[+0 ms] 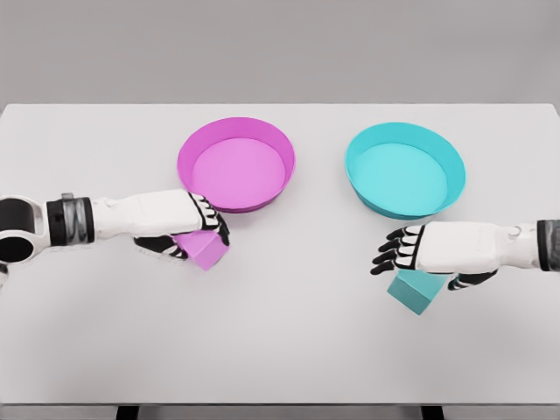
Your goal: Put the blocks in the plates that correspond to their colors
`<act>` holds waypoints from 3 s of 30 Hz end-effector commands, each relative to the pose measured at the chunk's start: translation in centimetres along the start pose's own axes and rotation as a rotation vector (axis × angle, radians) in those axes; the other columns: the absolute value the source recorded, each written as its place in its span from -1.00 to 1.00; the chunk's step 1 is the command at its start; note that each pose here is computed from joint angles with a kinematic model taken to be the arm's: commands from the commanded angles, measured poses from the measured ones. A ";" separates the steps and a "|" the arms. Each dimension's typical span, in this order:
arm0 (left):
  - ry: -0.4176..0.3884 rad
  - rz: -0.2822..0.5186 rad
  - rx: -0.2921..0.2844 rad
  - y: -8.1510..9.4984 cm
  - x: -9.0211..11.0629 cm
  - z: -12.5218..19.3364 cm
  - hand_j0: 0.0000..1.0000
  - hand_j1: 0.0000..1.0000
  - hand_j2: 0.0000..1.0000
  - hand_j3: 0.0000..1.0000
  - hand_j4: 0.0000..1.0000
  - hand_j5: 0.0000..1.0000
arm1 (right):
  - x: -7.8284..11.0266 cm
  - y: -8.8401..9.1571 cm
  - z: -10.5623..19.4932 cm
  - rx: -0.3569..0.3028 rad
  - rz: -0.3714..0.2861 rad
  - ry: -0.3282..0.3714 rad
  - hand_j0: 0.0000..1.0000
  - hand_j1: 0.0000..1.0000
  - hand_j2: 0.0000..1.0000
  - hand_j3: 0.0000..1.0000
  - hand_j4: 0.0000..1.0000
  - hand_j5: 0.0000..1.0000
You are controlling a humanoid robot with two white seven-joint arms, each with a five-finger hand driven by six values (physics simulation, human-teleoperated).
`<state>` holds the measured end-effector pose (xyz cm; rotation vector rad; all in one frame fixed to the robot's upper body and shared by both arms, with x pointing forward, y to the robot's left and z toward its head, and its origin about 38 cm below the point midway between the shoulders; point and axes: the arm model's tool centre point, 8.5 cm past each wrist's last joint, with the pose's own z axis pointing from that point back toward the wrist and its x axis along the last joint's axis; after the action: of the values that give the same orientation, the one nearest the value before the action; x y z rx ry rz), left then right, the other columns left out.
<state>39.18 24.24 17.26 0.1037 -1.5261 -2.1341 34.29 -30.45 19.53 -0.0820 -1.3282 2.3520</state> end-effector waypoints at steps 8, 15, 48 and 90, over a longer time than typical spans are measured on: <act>-0.030 -0.045 0.029 2.3 0.9 0.1 0.21 0.21 0.21 0.21 0.21 0.21 | 0.4 0.5 -0.5 0.024 -0.010 -0.017 1.00 1.00 1.00 1.00 1.00 1.00; -0.017 -0.104 0.066 5.4 0.5 0.5 0.21 0.21 0.21 0.21 0.21 0.21 | 0.5 1.2 -0.6 0.069 -0.017 -0.021 1.00 1.00 1.00 1.00 1.00 1.00; 0.253 0.024 0.205 8.0 -7.6 8.9 1.00 1.00 1.00 1.00 1.00 1.00 | -0.5 -1.0 0.3 0.032 0.022 0.019 0.26 0.26 0.26 0.26 0.26 0.26; 0.475 0.292 0.120 -1.7 -12.6 14.8 1.00 1.00 1.00 1.00 1.00 1.00 | -5.5 -8.0 -0.8 -0.150 0.028 0.092 0.20 0.20 0.20 0.20 0.20 0.20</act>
<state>44.32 43.02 18.21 0.3768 -1.2899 -1.6479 41.62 -28.46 25.18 -0.2539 -1.4647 2.2589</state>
